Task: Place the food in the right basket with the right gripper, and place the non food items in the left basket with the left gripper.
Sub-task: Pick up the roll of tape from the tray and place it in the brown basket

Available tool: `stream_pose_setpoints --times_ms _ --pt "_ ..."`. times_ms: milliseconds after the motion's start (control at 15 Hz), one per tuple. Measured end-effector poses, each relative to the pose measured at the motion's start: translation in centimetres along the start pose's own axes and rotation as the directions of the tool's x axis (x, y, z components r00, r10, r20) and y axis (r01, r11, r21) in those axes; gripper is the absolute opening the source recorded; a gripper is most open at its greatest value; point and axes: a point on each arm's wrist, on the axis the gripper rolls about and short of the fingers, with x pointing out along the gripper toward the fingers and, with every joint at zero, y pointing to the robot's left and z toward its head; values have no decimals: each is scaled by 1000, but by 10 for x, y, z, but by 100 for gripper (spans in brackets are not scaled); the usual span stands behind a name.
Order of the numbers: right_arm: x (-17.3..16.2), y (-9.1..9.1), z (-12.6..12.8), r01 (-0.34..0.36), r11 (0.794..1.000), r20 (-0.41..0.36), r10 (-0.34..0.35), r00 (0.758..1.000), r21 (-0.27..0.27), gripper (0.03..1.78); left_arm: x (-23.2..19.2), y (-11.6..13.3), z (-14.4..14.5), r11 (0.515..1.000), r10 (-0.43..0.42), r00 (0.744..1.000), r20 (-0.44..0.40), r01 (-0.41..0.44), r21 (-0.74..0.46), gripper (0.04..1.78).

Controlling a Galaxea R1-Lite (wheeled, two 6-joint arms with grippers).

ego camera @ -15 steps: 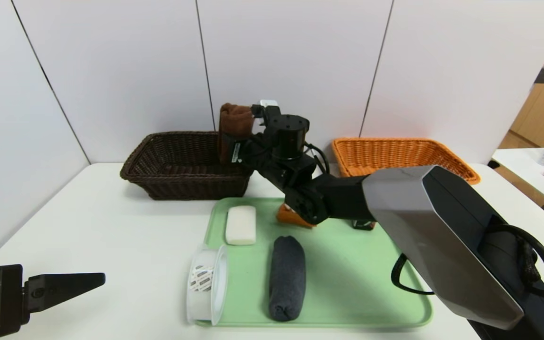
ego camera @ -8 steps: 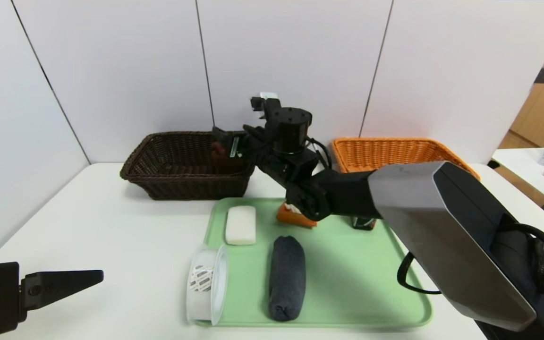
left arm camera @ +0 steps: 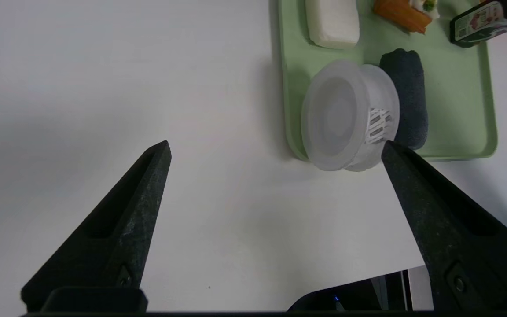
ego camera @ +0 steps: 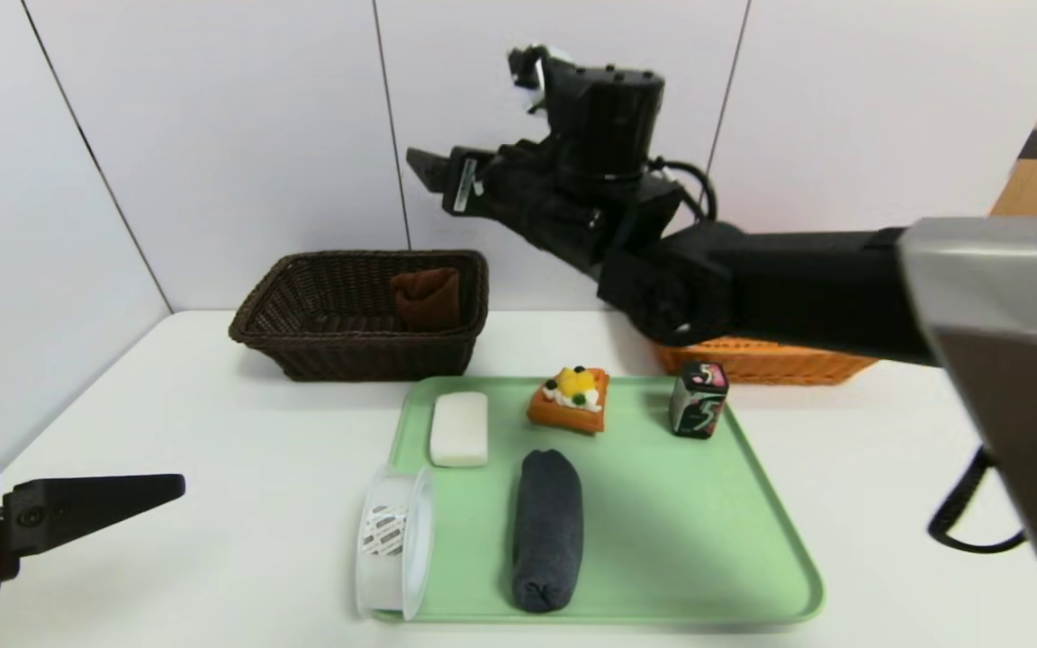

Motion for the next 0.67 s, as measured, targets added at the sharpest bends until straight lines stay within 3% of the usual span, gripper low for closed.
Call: stream_pose_setpoints --times_ms 133,200,333,467,533,667 --pt "-30 11 34 48 999 -126 -49 991 -6 161 -6 -4 7 1000 -13 1000 24 13 -5 169" --pt "-48 15 44 75 997 -221 -74 972 -7 162 -10 -6 10 1000 -14 1000 23 14 -5 169" --pt "-89 22 56 155 988 -439 -132 889 18 164 -19 -11 17 1000 -7 1000 -4 7 -5 169" --pt "-130 25 60 288 955 -636 -183 750 64 166 -31 -18 21 1000 -15 997 -79 16 16 169" --pt "-152 24 58 372 926 -729 -212 650 63 167 -36 -22 23 999 -22 992 -123 26 32 169" --pt "-189 20 46 499 866 -860 -264 437 -12 167 -36 -33 33 998 -23 979 -204 36 60 169"
